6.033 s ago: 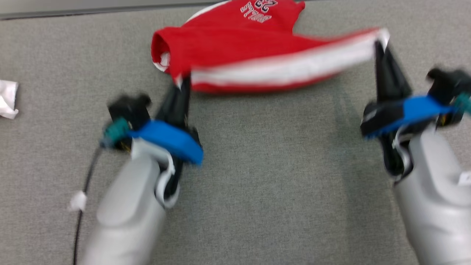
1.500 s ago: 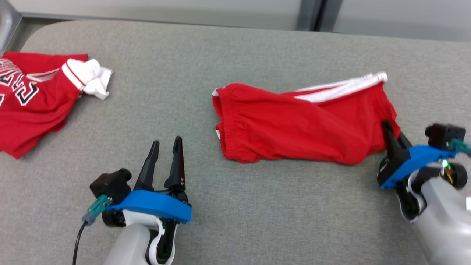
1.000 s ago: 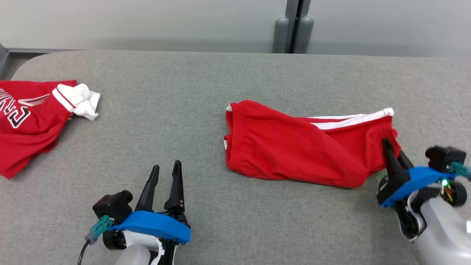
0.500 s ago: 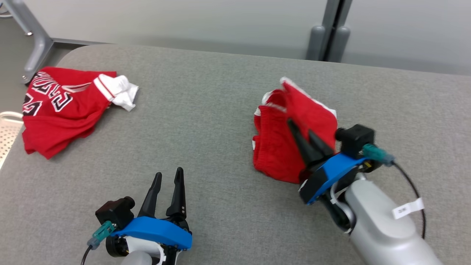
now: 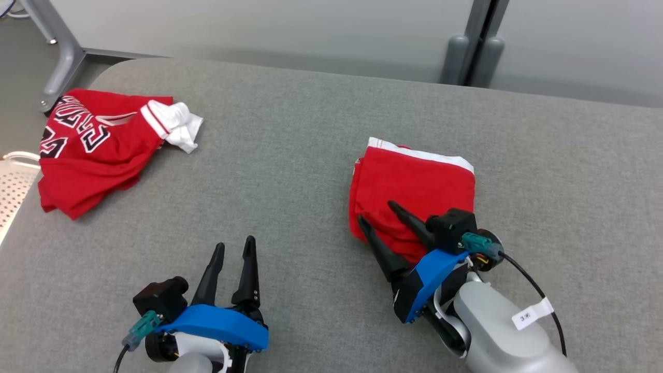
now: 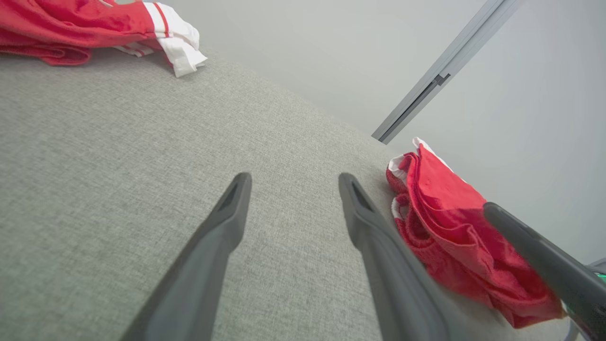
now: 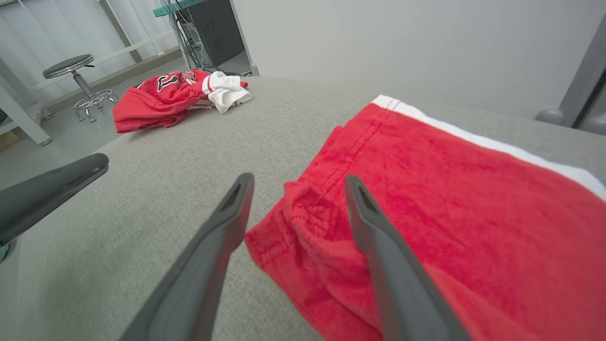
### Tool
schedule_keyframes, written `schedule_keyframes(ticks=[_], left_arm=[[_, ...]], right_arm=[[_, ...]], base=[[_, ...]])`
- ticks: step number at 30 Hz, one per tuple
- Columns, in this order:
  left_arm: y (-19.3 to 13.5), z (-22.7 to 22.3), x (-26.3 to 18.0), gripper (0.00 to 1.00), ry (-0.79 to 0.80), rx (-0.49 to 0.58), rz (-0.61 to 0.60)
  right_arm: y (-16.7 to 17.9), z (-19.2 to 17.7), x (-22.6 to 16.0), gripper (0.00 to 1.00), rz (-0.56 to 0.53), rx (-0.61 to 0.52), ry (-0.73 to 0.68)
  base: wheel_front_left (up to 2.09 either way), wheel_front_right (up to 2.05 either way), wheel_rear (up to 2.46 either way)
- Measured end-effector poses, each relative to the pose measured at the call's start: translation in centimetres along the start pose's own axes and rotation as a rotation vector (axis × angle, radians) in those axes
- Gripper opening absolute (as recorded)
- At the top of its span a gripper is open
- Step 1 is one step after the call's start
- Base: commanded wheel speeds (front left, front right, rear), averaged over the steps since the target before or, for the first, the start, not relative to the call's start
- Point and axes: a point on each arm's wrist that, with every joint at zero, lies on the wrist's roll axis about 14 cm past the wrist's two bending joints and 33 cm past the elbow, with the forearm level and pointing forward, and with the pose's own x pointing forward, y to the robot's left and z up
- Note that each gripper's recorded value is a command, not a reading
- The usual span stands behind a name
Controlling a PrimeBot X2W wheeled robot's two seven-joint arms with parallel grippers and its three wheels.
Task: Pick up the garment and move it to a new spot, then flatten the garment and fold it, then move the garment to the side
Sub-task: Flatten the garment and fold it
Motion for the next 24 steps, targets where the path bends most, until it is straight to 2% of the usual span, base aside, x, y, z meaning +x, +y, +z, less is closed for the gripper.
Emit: schedule_keyframes(ticks=[5,13,18,24], left_arm=[[-0.9,0.4,0.8,1.00,-0.011,0.050,-0.026],[-2.3,1.4,1.8,1.00,-0.044,0.129,-0.053],[-2.7,1.8,1.7,1.00,-0.059,0.195,-0.054],[-2.8,1.8,0.9,1.00,-0.066,0.258,-0.048]], right_arm=[[-1.0,2.1,-1.1,1.00,-0.045,0.045,-0.083],[-7.9,4.2,-6.0,1.00,-0.278,0.058,-0.190],[-11.3,4.0,-9.8,1.00,-0.425,0.043,-0.208],[-12.5,2.5,-13.4,1.00,-0.536,0.043,-0.191]], base=[[0.00,0.00,0.00],[0.00,0.00,0.00],[0.00,0.00,0.00],[0.00,0.00,0.00]])
